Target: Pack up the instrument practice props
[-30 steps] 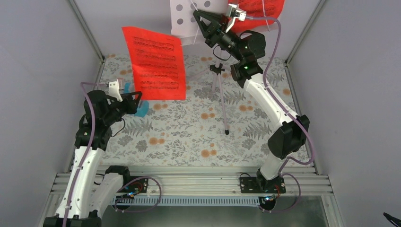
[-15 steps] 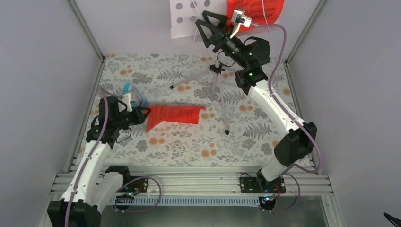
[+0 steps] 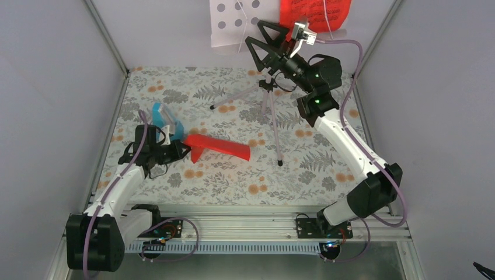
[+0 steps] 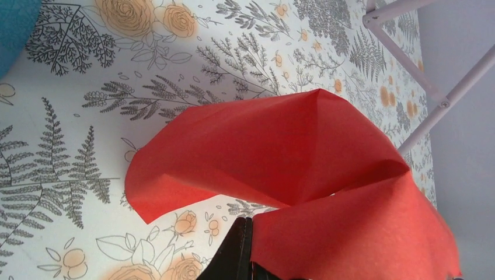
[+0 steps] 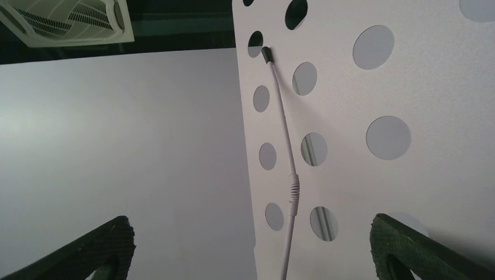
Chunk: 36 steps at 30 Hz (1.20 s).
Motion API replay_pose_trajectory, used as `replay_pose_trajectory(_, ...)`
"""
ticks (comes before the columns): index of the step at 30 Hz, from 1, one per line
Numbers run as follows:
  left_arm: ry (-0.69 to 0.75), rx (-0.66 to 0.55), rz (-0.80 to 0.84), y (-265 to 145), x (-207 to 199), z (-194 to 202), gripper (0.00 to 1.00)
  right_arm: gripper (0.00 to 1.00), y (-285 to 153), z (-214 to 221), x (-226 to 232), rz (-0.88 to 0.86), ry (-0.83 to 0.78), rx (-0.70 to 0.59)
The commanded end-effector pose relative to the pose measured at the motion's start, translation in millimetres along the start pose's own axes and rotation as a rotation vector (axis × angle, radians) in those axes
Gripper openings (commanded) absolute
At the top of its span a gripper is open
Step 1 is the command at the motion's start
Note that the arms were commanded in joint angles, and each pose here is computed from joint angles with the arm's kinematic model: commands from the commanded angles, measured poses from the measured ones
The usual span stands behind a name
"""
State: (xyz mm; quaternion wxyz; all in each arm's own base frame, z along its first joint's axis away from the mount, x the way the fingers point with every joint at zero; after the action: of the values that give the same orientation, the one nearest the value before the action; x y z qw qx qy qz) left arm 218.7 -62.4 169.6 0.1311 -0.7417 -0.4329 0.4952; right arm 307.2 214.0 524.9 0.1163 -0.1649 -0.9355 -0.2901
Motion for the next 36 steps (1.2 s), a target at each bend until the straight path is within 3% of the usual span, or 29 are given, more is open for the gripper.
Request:
replay_pose_trajectory(1, 0.006, -0.034, 0.014, 3, 0, -9, 0.02, 0.96, -7, -6, 9, 0.007, -0.077, 0.008)
replay_pose_trajectory(12, 0.163, 0.023, 0.192, -9, -37, -22, 0.02, 1.0, -25, -9, 25, 0.023, -0.145, 0.019)
replay_pose_trajectory(19, 0.309, 0.072, 0.335, -20, -91, -18, 0.02, 1.0, -34, -10, 29, 0.061, -0.162, 0.018)
replay_pose_trajectory(23, 0.347, 0.043, 0.414, -33, -122, -20, 0.02, 1.0, -39, -13, 34, 0.075, -0.171, 0.003)
replay_pose_trajectory(29, 0.317, 0.032, 0.524, -45, -141, -16, 0.02, 1.0, -42, -13, 31, 0.126, -0.176, 0.001)
replay_pose_trajectory(36, 0.156, 0.12, 0.354, -11, -99, 9, 0.02, 1.0, -45, -5, 24, 0.148, -0.151, 0.016)
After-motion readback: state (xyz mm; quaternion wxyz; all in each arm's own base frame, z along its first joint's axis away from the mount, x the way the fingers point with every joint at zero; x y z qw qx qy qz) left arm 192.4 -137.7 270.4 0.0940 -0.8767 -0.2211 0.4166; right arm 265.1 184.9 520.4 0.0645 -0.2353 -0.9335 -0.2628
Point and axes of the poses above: each gripper's point midway between its finger pads, its own y axis out along the fingers, its own x axis along the line the jaws close on, z = x × y, the point moved 8 cm from there along -y, back along the fingers, and after that the axes turned 7 degrees about y, right-handed, at the moved point
